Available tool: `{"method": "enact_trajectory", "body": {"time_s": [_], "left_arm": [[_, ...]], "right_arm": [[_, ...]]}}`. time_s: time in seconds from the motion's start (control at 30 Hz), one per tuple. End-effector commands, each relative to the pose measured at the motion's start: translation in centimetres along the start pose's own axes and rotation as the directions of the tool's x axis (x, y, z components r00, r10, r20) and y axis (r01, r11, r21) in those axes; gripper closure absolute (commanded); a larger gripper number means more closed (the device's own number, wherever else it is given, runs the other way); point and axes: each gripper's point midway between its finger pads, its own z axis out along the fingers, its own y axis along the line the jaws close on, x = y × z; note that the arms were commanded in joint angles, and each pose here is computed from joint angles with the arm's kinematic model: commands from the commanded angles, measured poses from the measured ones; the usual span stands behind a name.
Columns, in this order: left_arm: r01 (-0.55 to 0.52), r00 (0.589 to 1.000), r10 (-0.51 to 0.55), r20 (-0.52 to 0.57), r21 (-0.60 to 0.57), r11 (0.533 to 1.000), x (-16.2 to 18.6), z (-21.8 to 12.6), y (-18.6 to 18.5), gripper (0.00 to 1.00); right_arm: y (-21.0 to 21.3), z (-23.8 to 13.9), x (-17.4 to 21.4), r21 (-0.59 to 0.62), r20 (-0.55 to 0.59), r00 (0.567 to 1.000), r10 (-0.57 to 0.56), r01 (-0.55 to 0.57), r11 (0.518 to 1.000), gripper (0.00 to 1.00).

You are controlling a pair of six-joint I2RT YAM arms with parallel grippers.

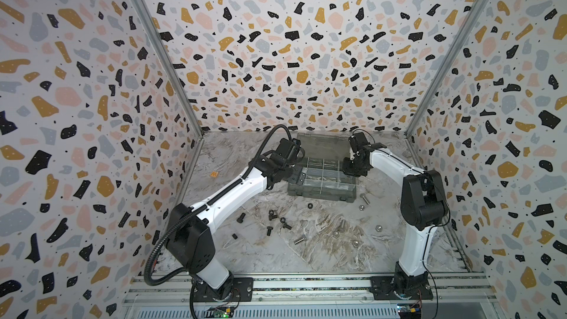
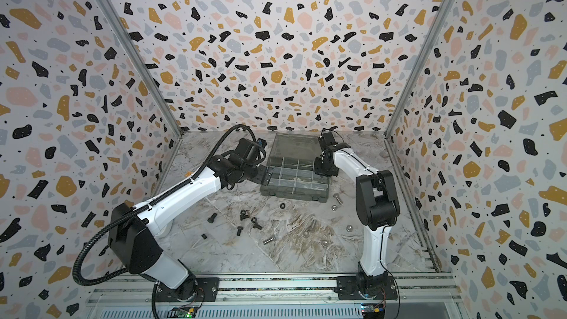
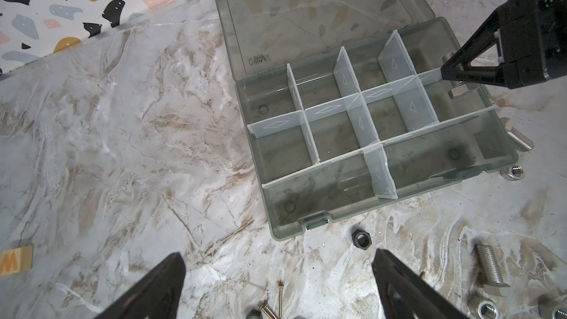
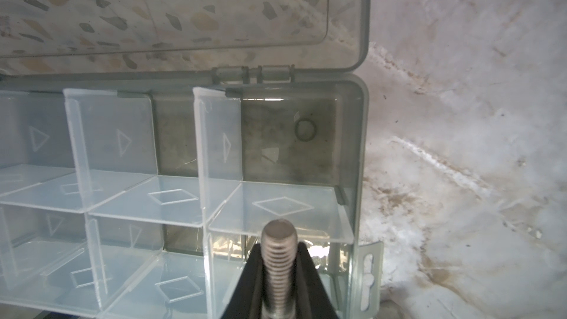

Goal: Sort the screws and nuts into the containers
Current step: 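Carry the silver bolt with the right gripper over an organizer compartment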

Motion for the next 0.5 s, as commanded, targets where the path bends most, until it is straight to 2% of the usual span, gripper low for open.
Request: {"method": "enact_trajectory", "body": {"time_s": [0.0, 0.47], "left_arm": [[-0.005, 0.999, 0.004, 0.032, 0.011, 1.000, -0.3, -0.8, -0.1, 0.03], [-0.003, 1.000, 0.003, 0.030, -0.001, 1.000, 0.4, -1.0, 0.2, 0.03]], "right_arm": [[0.1, -1.4, 2.1, 0.007, -0.051, 0.999, 0.001, -0.001, 1.000, 0.83], [0.5, -2.0, 3.1, 0.010, -0.050, 0.999, -0.001, 0.002, 1.000, 0.83]]}}
